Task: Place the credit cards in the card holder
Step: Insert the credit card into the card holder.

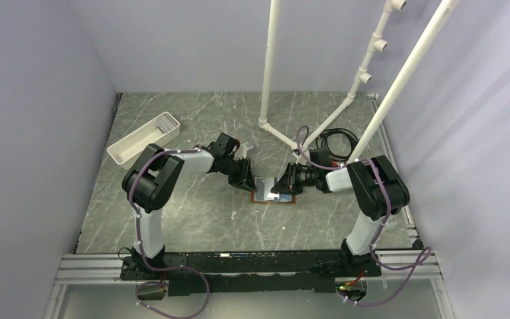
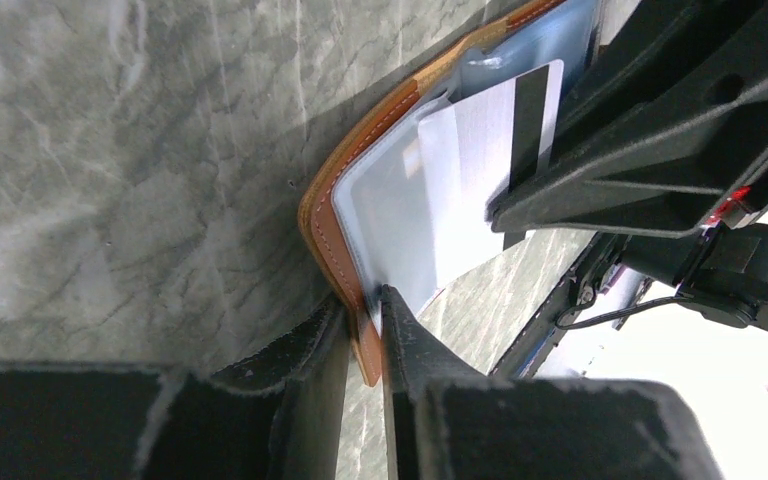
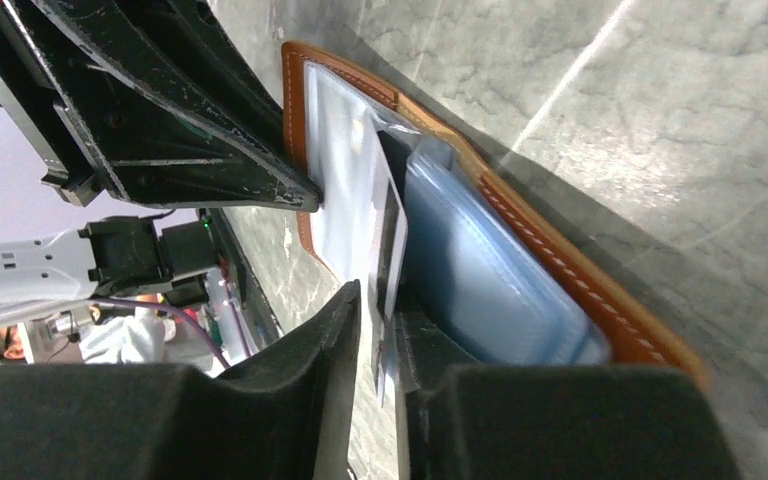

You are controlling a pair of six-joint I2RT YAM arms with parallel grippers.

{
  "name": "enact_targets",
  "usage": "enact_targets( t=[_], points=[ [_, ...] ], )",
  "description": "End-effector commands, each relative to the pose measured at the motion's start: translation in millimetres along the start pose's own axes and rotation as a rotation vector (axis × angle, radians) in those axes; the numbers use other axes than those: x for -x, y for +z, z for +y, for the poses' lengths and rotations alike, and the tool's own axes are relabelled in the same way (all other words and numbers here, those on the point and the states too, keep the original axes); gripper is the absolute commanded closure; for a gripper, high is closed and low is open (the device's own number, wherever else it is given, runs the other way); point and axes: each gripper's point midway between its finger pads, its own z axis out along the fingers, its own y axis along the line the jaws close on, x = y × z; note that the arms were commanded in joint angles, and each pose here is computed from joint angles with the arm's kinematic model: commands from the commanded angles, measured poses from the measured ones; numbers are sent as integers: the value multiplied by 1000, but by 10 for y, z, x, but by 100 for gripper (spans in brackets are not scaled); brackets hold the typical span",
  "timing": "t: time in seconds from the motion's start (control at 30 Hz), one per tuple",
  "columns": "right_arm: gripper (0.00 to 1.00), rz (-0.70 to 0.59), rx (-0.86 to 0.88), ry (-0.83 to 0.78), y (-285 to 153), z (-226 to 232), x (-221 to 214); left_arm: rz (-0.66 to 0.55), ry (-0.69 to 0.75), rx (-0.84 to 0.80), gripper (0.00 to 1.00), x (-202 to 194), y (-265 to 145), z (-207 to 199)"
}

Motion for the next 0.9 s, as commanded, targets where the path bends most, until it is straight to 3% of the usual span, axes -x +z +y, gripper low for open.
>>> enact_targets(
  t=[0.0, 0.13, 0.33, 0.5, 0.6, 0.87],
  points=[
    [74, -13, -78, -59, 15, -94, 29, 12, 18, -8, 76, -34, 17, -41],
    [62, -20, -193, -100, -107, -177, 28, 15, 15, 2, 72, -52, -9, -31],
    [53, -7, -352, -139, -300, -288, 2, 21, 16, -5, 70, -71, -24, -49],
    [47, 12, -409, -162, -344, -301, -35, 23, 3, -48, 78, -57, 9, -107],
    [40, 12, -399, -187, -341, -249, -40, 21, -6, -87, 75, -53, 23, -163],
    [39, 6, -371, -186, -308, -190, -7, 18, -46, -242, 68, -30, 106, -320]
  ],
)
